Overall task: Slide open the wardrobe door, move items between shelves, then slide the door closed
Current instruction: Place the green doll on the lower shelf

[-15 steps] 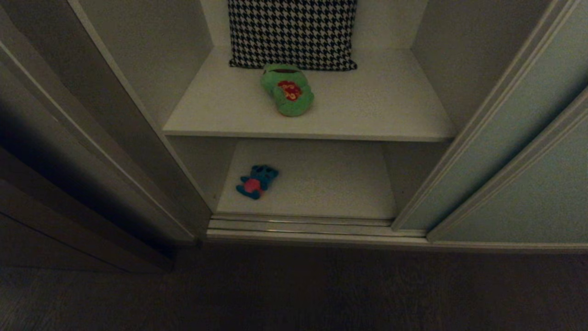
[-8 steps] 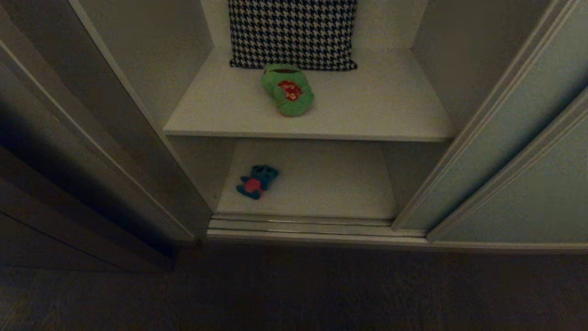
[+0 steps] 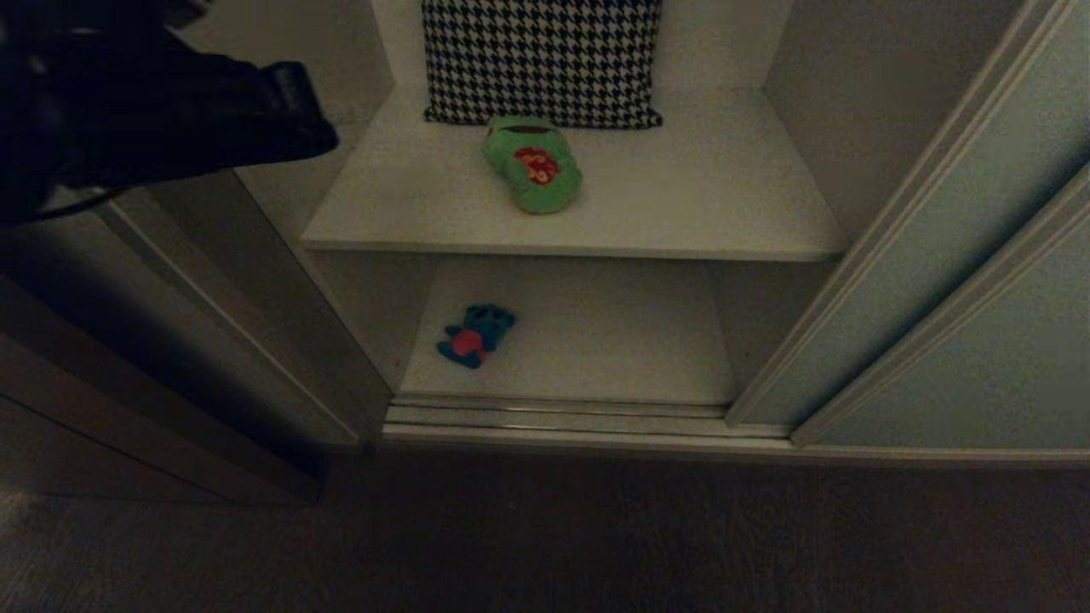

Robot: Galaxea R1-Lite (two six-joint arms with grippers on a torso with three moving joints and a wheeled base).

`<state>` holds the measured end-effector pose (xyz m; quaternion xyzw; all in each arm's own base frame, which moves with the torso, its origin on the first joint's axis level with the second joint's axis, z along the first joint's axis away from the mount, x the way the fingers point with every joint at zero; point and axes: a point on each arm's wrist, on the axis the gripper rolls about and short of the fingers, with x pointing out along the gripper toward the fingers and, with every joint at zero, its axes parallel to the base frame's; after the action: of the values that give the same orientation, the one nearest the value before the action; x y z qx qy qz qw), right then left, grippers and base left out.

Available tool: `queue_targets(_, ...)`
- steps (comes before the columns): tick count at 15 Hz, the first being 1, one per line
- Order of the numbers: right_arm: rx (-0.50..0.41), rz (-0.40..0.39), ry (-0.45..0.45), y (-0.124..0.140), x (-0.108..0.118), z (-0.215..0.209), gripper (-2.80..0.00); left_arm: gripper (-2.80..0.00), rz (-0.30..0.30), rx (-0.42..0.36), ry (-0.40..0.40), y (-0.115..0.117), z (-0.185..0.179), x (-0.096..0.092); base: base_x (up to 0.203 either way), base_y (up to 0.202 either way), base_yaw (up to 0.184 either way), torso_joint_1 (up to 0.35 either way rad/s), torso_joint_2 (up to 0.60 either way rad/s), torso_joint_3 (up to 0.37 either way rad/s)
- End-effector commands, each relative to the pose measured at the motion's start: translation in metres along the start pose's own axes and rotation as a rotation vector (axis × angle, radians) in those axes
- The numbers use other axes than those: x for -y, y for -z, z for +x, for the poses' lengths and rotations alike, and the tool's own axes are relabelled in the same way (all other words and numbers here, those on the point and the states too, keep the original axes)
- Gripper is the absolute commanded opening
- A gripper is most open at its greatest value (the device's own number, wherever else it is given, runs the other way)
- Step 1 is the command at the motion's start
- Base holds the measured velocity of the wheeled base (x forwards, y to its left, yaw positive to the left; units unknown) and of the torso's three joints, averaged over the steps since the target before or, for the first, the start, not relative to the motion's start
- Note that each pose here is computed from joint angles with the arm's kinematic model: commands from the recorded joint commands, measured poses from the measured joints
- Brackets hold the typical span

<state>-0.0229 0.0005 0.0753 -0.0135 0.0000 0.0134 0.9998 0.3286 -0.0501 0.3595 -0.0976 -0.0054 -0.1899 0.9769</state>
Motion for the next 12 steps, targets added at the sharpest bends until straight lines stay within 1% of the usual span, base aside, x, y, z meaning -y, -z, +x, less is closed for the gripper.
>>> queue_targets(1,0.0,-0.001,-0.001,0.0,0.0,0.0,-2.8,-2.8,-0.117,-0.133,-0.003,0.074,0.097,-0.015,0.0,0.0,0.0,0.0,0.0,0.0)
queue_targets(2,0.0,-0.001,-0.001,0.0,0.0,0.0,-2.8,0.0,-0.168,-0.144,-0.011,0.091,0.118,-0.008,0.0,0.0,0.0,0.0,0.0,0.0)
queue_targets(3,0.0,-0.001,-0.001,0.0,0.0,0.0,-2.8,0.0,-0.207,-0.161,-0.016,0.111,0.134,0.0,0.0,0.0,0.0,0.0,0.0,0.0)
queue_targets(4,0.0,-0.001,-0.001,0.0,0.0,0.0,-2.8,0.0,-0.237,-0.17,-0.021,0.124,0.144,0.006,0.0,0.0,0.0,0.0,0.0,0.0)
queue_targets(5,0.0,-0.001,-0.001,0.0,0.0,0.0,-2.8,0.0,-0.281,-0.161,-0.023,0.127,0.147,0.01,0.0,0.0,0.0,0.0,0.0,0.0)
queue_targets(7,0.0,-0.001,-0.001,0.0,0.0,0.0,-2.8,0.0,-0.362,-0.11,-0.002,0.117,0.145,0.017,0.0,0.0,0.0,0.0,0.0,0.0)
queue_targets(8,0.0,-0.001,-0.001,0.0,0.0,0.0,-2.8,0.0,-0.379,-0.08,0.018,0.11,0.143,0.023,0.0,0.0,0.0,0.0,0.0,0.0)
queue_targets(10,0.0,-0.001,-0.001,0.0,0.0,0.0,-2.8,0.0,-0.389,-0.063,0.037,0.103,0.139,0.03,0.0,0.0,0.0,0.0,0.0,0.0)
queue_targets(12,0.0,-0.001,-0.001,0.0,0.0,0.0,-2.8,0.0,-0.414,-0.042,0.065,0.089,0.132,0.038,0.0,0.0,0.0,0.0,0.0,0.0)
